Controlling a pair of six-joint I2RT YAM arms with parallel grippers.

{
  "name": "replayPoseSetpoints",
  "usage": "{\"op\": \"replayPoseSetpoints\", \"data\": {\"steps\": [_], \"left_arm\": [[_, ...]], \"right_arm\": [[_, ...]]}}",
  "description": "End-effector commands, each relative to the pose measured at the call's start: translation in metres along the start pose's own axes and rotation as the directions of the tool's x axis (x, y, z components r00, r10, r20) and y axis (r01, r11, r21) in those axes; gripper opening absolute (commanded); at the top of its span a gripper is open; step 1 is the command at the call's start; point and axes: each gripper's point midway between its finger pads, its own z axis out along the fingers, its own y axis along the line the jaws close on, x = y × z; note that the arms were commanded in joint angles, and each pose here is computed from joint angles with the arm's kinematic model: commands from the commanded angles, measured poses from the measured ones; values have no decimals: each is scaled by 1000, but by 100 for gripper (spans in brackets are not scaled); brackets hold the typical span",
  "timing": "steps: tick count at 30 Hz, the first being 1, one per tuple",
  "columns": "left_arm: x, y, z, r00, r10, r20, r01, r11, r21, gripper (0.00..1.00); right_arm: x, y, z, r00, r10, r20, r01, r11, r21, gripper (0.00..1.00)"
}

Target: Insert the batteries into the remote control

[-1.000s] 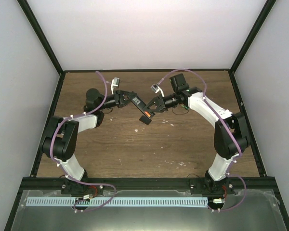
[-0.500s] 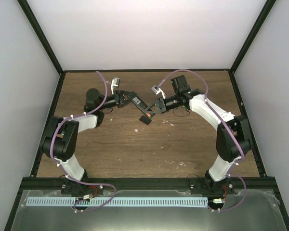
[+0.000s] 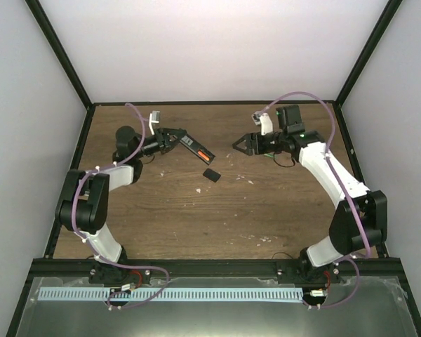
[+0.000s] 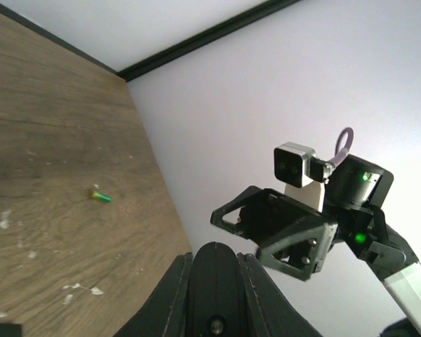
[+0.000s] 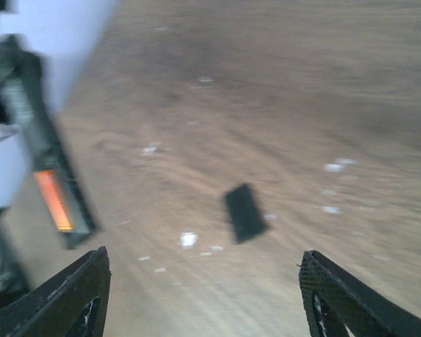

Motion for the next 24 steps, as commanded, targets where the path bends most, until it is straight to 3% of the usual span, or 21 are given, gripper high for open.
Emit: {"op": "replayPoseSetpoints", "data": {"steps": [1,8,16,24], "left_arm": [[-14,4,-10,998,52,27,-51,997,-62,0],[-23,8,-11,997,77,22,-74,992,-100,0],[-30,8,-8,998,64,7,-63,994,-89,0],[-40,13,-7,998,62,11,-60,994,-96,0]], "right_arm": [[1,-75,-19,1000,-9,3,7,933,359,67],[6,-140,-28,985,-91,-145,158,812,562,62],[-5,-194,-17,972,-147,-183,225,799,557,62],[17,-236,-14,957,-121,-262,248,811,530,58]]}}
